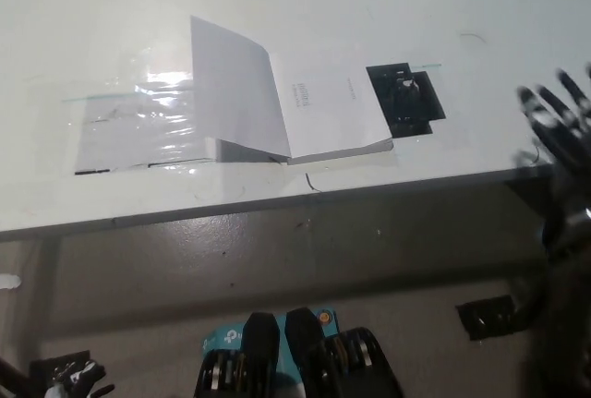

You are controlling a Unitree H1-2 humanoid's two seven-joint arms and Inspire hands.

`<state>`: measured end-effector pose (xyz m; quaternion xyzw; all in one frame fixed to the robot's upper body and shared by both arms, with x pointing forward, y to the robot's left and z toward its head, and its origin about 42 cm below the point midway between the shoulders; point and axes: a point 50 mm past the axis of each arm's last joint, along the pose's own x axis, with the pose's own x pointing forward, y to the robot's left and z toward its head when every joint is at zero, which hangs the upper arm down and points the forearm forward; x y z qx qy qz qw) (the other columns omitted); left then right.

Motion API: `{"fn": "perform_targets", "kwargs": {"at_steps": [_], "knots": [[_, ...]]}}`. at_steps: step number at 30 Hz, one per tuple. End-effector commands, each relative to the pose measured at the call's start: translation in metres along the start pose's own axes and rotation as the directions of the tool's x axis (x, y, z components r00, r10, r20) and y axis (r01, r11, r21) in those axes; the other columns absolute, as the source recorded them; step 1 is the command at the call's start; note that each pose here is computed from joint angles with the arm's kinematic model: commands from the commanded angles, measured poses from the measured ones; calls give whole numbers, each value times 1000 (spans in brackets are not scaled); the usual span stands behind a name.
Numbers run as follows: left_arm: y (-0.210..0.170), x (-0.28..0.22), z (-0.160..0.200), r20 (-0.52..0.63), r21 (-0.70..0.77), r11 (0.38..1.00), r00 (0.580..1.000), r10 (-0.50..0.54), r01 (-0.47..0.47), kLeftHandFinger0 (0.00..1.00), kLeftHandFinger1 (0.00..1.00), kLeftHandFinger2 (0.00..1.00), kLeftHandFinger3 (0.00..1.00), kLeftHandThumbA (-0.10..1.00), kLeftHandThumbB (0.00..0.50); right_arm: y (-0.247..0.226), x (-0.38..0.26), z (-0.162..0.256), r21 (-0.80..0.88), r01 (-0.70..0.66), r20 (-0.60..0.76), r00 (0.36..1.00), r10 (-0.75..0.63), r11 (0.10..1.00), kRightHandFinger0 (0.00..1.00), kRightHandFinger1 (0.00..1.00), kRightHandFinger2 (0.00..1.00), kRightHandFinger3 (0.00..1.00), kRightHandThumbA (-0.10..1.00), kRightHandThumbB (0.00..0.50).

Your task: The robot uses its right hand to slide under the cover of the book kept in the middle of the desk and open it

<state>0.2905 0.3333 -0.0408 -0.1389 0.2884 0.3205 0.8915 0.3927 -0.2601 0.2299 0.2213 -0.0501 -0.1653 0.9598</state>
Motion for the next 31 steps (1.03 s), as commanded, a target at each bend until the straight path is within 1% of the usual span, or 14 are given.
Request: {"fn": "perform_targets", "kwargs": {"at_steps": [1,2,4,5,7,11,12,16,17,20,21,24,27,31], "knots": [[4,0,10,31,-36,999,999,27,-26,511,534,674,701,747,39,-26,-2,11,73,64,103,992,-71,995,667,852,939,1000,819,59],[6,0,8,27,-38,999,999,30,-29,472,517,668,693,757,39,-36,-3,6,68,100,106,989,-106,993,676,858,952,1000,833,50],[7,0,7,33,-43,999,999,5,-4,489,532,700,708,805,30,-56,-2,-3,90,156,92,982,-164,984,667,864,947,1000,823,28],[8,1,6,26,-50,999,1000,16,-14,414,485,678,702,786,40,-67,-1,-8,92,184,82,978,-191,979,685,881,980,1000,811,8],[8,2,5,21,-53,998,999,25,-24,366,443,663,692,780,44,-77,0,-14,91,203,79,974,-211,975,694,886,997,1000,800,1],[10,4,4,34,-44,999,999,12,-10,457,495,677,697,810,22,-99,-3,-31,85,289,52,954,-294,954,682,857,958,1000,784,30],[10,4,4,37,-48,999,999,15,-13,390,468,673,693,809,24,-104,-5,-37,71,313,39,948,-316,947,628,824,930,1000,786,39],[10,5,4,46,-41,999,999,19,-17,434,497,684,707,783,43,-118,-14,-69,41,360,-39,933,-359,932,635,805,914,1000,787,15],[10,5,4,38,-52,999,999,10,-8,449,490,679,708,794,45,-120,-17,-78,29,374,-59,927,-372,927,569,790,921,1000,778,2],[9,4,5,33,-62,998,999,17,-15,406,470,673,698,786,51,-126,-23,-112,-11,409,-135,903,-407,912,469,698,825,1000,755,9],[9,4,5,29,-73,997,999,23,-21,390,456,664,686,763,62,-125,-24,-117,-7,418,-150,898,-415,908,482,700,822,1000,758,29],[6,5,7,37,-66,998,999,16,-13,440,486,660,658,776,49,-124,-26,-127,15,432,-178,889,-422,902,528,699,796,1000,754,27],[4,5,10,48,-48,999,999,16,-14,389,474,654,656,787,47,-122,-29,-138,11,444,-211,877,-432,896,452,658,768,1000,769,68],[3,4,10,51,-38,999,998,21,-19,432,510,685,685,788,52,-122,-31,-144,16,461,-232,865,-445,887,429,631,741,975,731,77]]}}
